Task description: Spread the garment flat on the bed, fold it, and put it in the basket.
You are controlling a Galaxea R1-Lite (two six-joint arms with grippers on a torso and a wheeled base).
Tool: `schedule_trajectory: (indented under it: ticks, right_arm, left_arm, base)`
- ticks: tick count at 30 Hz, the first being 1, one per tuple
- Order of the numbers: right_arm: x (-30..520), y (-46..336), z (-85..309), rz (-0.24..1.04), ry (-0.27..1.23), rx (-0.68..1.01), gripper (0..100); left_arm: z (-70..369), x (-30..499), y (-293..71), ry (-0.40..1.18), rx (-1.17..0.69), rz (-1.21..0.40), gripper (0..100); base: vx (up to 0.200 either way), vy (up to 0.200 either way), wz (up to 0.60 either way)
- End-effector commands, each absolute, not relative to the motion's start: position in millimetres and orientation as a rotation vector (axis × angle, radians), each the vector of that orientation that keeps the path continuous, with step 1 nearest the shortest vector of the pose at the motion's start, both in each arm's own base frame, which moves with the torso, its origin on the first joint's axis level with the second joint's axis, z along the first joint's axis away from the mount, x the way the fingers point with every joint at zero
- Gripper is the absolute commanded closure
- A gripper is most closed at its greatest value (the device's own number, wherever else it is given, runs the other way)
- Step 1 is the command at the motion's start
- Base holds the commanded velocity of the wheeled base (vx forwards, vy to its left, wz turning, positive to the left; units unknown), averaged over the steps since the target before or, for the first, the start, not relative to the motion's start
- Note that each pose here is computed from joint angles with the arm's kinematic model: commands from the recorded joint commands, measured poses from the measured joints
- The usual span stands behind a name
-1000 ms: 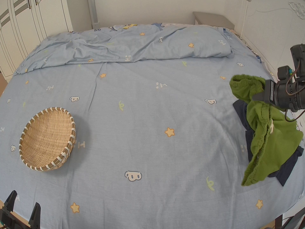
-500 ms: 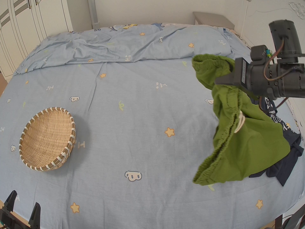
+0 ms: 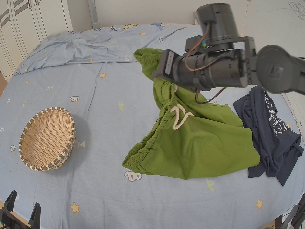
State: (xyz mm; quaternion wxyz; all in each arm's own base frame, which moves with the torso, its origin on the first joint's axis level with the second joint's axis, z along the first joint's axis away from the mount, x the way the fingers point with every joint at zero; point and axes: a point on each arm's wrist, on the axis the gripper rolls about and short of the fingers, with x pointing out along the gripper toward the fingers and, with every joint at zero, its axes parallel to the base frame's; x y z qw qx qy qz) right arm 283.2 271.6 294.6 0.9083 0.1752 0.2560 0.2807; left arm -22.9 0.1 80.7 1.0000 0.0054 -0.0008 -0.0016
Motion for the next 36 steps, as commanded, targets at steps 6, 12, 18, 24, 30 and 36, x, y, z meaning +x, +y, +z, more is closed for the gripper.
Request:
schedule_trajectory:
  ticks: [6,12,18,24,30,36]
  right_arm:
    - [316.0,316.8,243.2,0.571,0.599,0.338,0]
    - [319.7,323.4,226.8,0.560,0.636,0.306,0]
    - [315.5,330.2,214.9,0.562,0.685,0.270,0]
    - [317.3,305.7,223.6,0.517,0.697,0.289,0]
    - [308.1,247.2,246.0,0.482,0.703,0.329,0]
    - [300.8,207.2,242.4,0.446,0.757,0.351,0]
  left_arm:
    - [75.9,-22.9,0.1,-0.002,0.011,-0.003,0]
    - [75.9,-22.9,-0.1,-0.002,0.015,-0.009,0]
    - [75.9,-22.9,-0.2,-0.002,0.020,-0.014,0]
    - [76.3,-22.8,0.4,-0.007,0.046,0.017,0]
    - [86.8,-25.3,0.5,-0.061,0.067,0.024,0]
    - [217.6,-36.7,3.0,-0.141,-0.322,-0.152,0]
  base:
    - [0.000,0.000,0.00]
    - [0.000,0.000,0.00]
    - [0.000,0.000,0.00]
    - [0.000,0.000,0.00]
    - [0.000,0.000,0.00]
    - [0.000,0.000,0.00]
